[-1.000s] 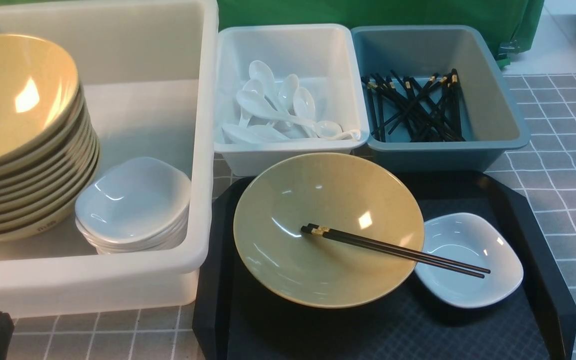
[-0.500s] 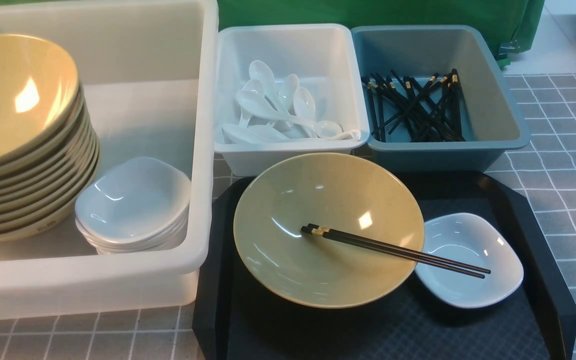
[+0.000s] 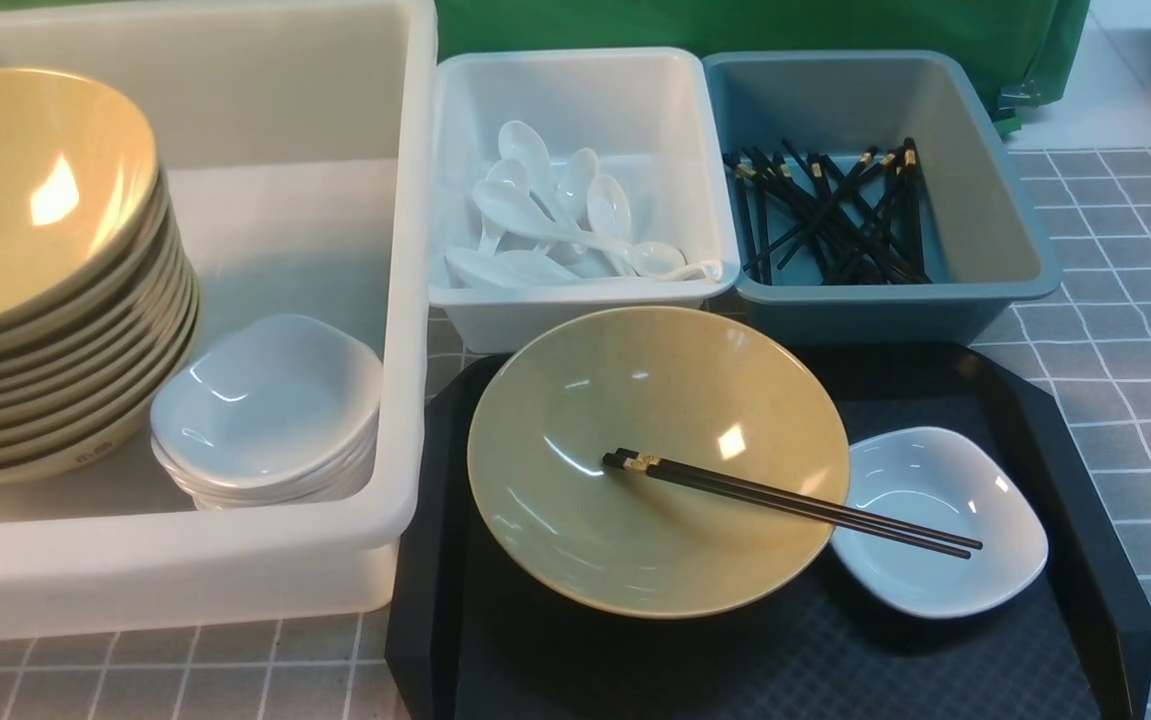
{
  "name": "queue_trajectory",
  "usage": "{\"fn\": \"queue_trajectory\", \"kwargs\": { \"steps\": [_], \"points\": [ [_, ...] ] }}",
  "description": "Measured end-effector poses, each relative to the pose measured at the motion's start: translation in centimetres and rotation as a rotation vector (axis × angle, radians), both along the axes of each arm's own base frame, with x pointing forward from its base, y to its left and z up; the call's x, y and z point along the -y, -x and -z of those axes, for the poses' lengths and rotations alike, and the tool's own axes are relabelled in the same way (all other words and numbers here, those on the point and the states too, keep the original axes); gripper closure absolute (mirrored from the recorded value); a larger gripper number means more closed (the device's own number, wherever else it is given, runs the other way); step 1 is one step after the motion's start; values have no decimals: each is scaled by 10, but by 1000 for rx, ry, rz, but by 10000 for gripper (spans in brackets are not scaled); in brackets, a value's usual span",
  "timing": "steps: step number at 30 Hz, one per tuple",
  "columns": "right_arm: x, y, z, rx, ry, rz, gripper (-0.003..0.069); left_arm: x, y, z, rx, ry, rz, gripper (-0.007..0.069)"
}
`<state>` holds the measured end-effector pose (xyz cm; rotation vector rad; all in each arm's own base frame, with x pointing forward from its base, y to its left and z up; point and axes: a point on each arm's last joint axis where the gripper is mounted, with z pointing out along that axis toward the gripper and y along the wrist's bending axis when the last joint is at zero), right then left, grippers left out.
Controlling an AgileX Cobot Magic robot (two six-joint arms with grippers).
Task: On grey table put chopsticks spoon bowls plates into blue grey white boxes.
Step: 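Grasp the chopsticks with the right gripper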
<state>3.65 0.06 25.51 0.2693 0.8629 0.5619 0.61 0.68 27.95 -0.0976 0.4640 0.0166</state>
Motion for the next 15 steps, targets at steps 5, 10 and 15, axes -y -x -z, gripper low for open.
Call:
{"fn": "queue_trajectory", "kwargs": {
  "steps": [5,10,15],
  "points": [
    [0,-4,-8,-37,-31,-19,426,1,13,-17,136,60,159,634],
    [0,-7,-66,27,169,141,501,9,6,-83,-151,7,172,634],
    [-1,-39,-105,-130,329,213,605,6,-32,-127,-609,-69,19,634]
  ]
}}
